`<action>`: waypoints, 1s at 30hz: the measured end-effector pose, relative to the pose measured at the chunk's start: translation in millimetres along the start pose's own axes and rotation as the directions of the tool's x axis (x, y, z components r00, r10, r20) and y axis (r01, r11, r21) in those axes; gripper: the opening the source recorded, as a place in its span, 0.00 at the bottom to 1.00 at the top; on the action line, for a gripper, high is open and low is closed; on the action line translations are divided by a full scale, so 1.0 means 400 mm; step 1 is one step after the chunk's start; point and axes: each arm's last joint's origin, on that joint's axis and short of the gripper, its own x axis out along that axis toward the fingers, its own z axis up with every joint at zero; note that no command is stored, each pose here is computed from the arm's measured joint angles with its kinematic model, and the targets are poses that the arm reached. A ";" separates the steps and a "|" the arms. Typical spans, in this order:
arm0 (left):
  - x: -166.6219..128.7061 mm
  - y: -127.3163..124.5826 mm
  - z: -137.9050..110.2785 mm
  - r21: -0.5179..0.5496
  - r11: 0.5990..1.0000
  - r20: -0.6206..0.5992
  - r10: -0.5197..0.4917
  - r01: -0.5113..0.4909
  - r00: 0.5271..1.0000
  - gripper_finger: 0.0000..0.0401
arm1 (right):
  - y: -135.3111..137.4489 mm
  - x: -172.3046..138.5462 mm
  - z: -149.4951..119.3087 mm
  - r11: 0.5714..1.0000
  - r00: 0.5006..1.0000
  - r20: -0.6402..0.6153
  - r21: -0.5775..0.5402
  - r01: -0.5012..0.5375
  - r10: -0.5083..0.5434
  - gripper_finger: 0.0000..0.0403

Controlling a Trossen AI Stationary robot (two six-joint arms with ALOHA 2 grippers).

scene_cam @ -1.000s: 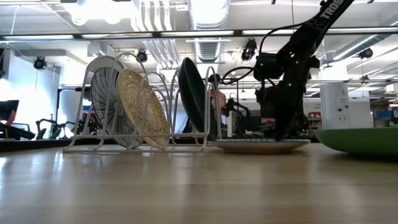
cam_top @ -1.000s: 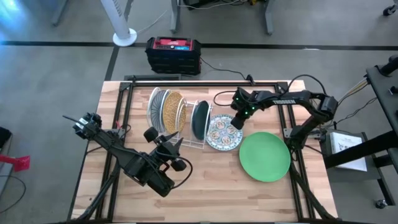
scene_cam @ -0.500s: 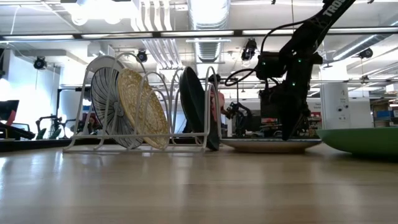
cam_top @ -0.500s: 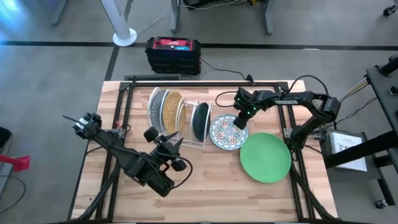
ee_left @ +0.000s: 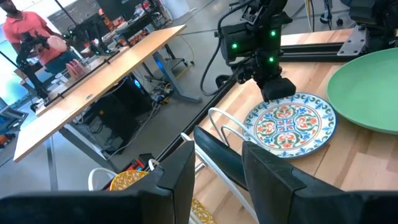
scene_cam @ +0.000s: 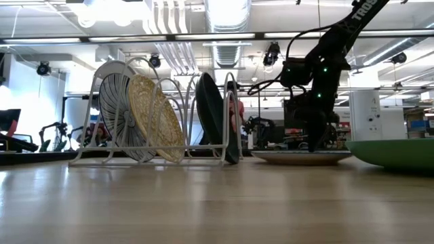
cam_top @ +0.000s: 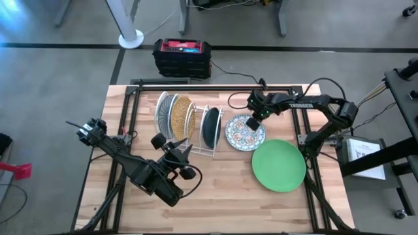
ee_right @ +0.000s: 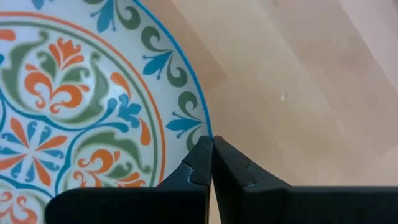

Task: Sort dishes
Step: Put the the white plate in the dish rack

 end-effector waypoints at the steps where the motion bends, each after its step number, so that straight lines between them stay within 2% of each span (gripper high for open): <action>1: 0.000 0.000 0.000 0.000 1.000 0.000 0.000 0.000 1.000 0.31 | -0.004 -0.002 0.003 1.000 1.000 0.001 0.006 -0.001 0.001 0.00; 8: 0.000 0.000 0.000 -0.003 1.000 -0.001 0.000 0.000 1.000 0.31 | -0.024 -0.018 0.019 0.999 1.000 0.009 0.034 -0.002 0.001 0.00; 11: 0.000 0.000 0.000 -0.004 1.000 -0.001 0.000 0.000 1.000 0.31 | -0.028 -0.024 0.019 0.999 1.000 0.004 0.036 -0.016 0.016 0.05; 17: 0.000 0.000 0.000 -0.005 1.000 -0.001 -0.001 0.001 1.000 0.31 | -0.025 -0.030 0.013 0.994 0.995 -0.013 0.045 -0.103 0.104 0.23; 24: 0.000 0.000 0.000 -0.005 1.000 -0.001 -0.001 0.001 1.000 0.31 | -0.024 -0.018 -0.011 0.994 0.992 -0.065 0.051 -0.101 0.105 0.46; 30: 0.000 0.000 0.000 -0.005 1.000 -0.001 -0.001 0.001 1.000 0.31 | -0.022 -0.006 -0.029 0.993 0.990 -0.089 0.065 -0.101 0.106 0.60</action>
